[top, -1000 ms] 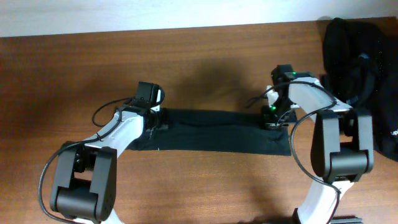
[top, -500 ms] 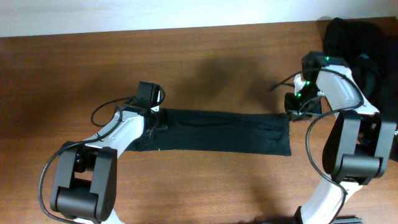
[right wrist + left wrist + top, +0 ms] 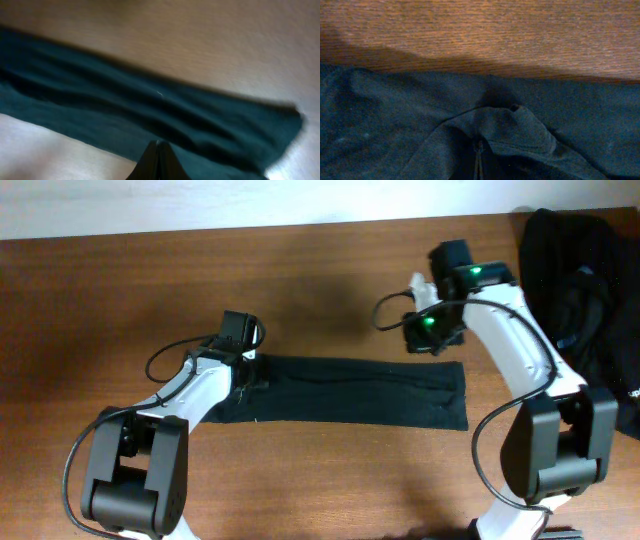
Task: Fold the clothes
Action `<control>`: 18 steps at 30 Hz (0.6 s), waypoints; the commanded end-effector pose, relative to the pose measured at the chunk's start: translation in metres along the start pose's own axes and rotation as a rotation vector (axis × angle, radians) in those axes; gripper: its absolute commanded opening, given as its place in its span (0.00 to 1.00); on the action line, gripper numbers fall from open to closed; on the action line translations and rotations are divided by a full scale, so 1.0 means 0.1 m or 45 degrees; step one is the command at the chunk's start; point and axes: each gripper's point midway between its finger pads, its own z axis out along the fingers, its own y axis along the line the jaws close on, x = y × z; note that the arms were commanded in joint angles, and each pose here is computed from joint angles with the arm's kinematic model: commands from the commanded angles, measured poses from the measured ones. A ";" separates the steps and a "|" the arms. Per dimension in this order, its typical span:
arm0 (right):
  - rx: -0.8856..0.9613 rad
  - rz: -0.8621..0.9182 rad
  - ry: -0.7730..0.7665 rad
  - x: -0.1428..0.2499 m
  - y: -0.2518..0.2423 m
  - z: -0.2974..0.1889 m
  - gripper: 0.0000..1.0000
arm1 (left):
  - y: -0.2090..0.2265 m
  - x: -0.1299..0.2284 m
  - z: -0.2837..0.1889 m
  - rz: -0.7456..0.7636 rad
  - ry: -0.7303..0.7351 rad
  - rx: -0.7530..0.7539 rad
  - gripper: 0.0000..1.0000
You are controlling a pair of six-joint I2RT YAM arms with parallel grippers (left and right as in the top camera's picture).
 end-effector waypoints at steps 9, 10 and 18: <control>-0.054 -0.061 0.019 0.24 0.40 0.64 0.04 | 0.02 -0.01 0.03 0.005 0.014 -0.005 0.09; -0.056 -0.068 0.024 0.26 0.42 0.69 0.04 | 0.02 -0.01 0.03 0.004 0.014 -0.006 0.09; -0.048 -0.074 0.103 0.49 0.42 0.93 0.04 | 0.02 -0.02 0.02 0.005 0.011 -0.004 0.45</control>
